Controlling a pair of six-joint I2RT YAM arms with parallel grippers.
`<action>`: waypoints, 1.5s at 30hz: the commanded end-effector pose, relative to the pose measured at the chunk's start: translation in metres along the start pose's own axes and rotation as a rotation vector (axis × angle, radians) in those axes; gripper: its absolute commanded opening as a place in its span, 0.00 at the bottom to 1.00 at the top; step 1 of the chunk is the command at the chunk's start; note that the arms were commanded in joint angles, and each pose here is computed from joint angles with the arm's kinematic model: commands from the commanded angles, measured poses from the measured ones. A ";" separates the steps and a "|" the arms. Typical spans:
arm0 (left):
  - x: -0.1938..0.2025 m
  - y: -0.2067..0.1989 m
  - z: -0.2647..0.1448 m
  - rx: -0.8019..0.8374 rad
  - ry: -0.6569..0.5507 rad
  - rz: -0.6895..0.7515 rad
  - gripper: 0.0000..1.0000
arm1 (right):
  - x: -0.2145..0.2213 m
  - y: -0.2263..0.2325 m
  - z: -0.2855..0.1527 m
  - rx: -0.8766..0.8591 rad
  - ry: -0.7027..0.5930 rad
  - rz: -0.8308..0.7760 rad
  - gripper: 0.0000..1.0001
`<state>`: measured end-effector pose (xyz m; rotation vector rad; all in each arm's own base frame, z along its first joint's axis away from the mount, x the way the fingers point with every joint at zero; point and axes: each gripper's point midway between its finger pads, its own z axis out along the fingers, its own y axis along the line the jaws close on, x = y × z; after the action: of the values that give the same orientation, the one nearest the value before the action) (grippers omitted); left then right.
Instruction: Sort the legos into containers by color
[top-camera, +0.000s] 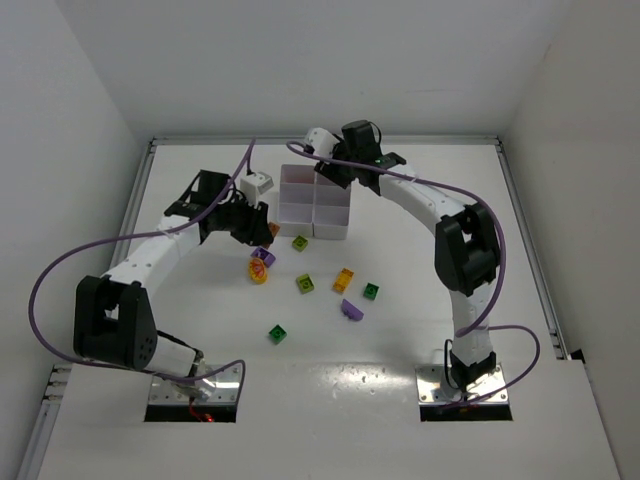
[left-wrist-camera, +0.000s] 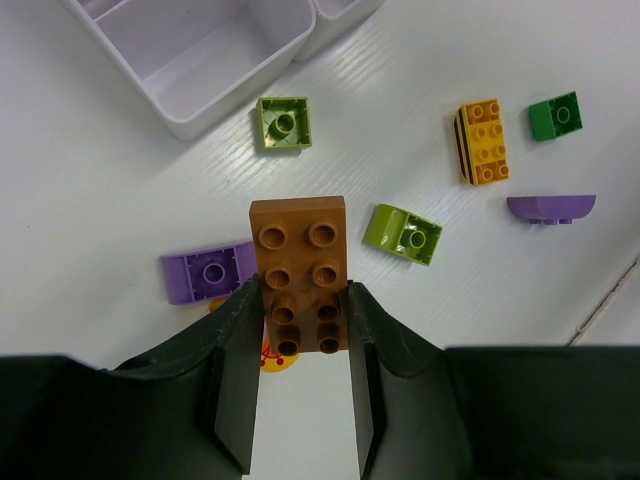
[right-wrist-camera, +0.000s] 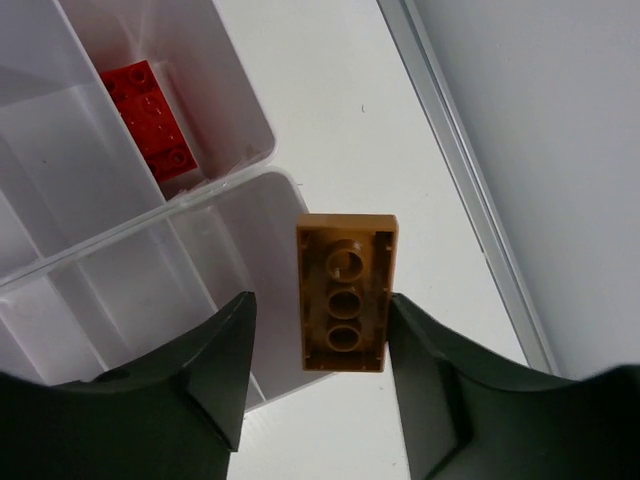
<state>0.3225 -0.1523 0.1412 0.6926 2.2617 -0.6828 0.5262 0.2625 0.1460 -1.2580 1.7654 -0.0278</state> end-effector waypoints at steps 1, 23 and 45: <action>-0.021 0.002 -0.005 0.001 -0.056 0.022 0.13 | -0.009 0.004 0.001 -0.019 -0.034 -0.001 0.56; -0.136 -0.015 0.021 0.049 -0.227 0.148 0.12 | -0.040 -0.116 -0.110 0.330 -0.121 0.549 0.73; -0.202 -0.026 0.141 -0.101 -0.421 0.458 0.00 | 0.107 -0.130 -0.200 0.389 0.032 0.918 0.80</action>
<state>0.4719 -0.3171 0.1788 0.9151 1.7835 -0.5364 0.4885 0.0301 0.2161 -0.1313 2.1689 0.0918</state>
